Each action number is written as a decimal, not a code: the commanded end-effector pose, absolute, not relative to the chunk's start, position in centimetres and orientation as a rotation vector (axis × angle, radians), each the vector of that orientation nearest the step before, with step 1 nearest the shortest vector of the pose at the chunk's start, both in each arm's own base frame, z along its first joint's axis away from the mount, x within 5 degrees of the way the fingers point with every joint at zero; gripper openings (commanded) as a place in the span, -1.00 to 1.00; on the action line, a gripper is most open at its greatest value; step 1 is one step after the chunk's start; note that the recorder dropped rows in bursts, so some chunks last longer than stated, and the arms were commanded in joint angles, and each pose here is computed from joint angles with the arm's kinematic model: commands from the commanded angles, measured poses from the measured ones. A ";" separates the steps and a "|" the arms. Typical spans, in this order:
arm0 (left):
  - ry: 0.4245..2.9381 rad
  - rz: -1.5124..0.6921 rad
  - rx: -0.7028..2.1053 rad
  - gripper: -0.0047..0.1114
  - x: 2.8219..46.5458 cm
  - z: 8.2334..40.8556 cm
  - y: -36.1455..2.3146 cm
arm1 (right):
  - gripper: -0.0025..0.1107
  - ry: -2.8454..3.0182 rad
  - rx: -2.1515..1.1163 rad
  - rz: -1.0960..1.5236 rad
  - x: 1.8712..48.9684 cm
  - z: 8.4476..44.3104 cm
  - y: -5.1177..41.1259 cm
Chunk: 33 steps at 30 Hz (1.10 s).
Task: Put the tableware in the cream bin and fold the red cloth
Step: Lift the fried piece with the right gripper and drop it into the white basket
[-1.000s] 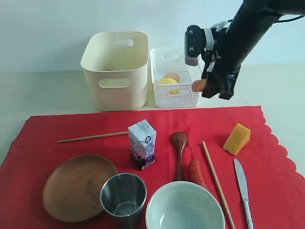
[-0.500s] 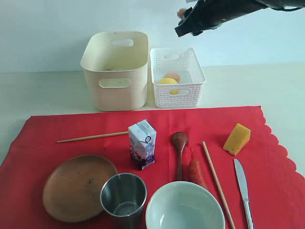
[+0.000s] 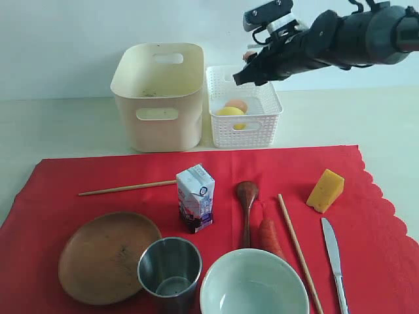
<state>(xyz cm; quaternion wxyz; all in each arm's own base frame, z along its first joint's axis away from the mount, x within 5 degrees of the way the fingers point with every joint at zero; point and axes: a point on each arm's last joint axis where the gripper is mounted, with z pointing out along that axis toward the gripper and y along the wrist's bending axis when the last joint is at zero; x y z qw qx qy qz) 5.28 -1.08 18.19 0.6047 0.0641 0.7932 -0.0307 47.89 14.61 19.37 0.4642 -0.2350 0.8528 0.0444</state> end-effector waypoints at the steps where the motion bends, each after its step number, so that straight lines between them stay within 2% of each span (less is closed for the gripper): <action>1: 1.827 -0.071 0.141 -0.92 5.3 18.2 -1.1 | -0.96 2.104 -0.554 0.103 48.5 17.7 14.6; 13: 1.827 -0.071 0.141 -0.92 5.3 18.2 -1.1 | -0.94 2.175 -0.582 0.119 48.8 15.1 14.8; 17: 1.827 -0.071 0.141 -0.92 5.3 18.2 -1.1 | -0.70 2.198 -0.595 0.131 48.6 14.9 14.9; 20: 1.827 -0.071 0.141 -0.92 5.3 18.2 -1.1 | -0.37 2.214 -0.604 0.139 48.5 14.8 14.9; 23: 1.827 -0.071 0.141 -0.92 5.3 18.2 -1.1 | -0.15 2.214 -0.604 0.139 48.5 14.8 14.9; 28: 1.827 -0.071 0.141 -0.92 5.3 18.2 -1.1 | 0.05 2.217 -0.606 0.141 48.5 14.8 14.9; 33: 1.827 -0.071 0.141 -0.92 5.3 18.2 -1.1 | 0.13 2.201 -0.611 0.152 48.1 16.6 14.9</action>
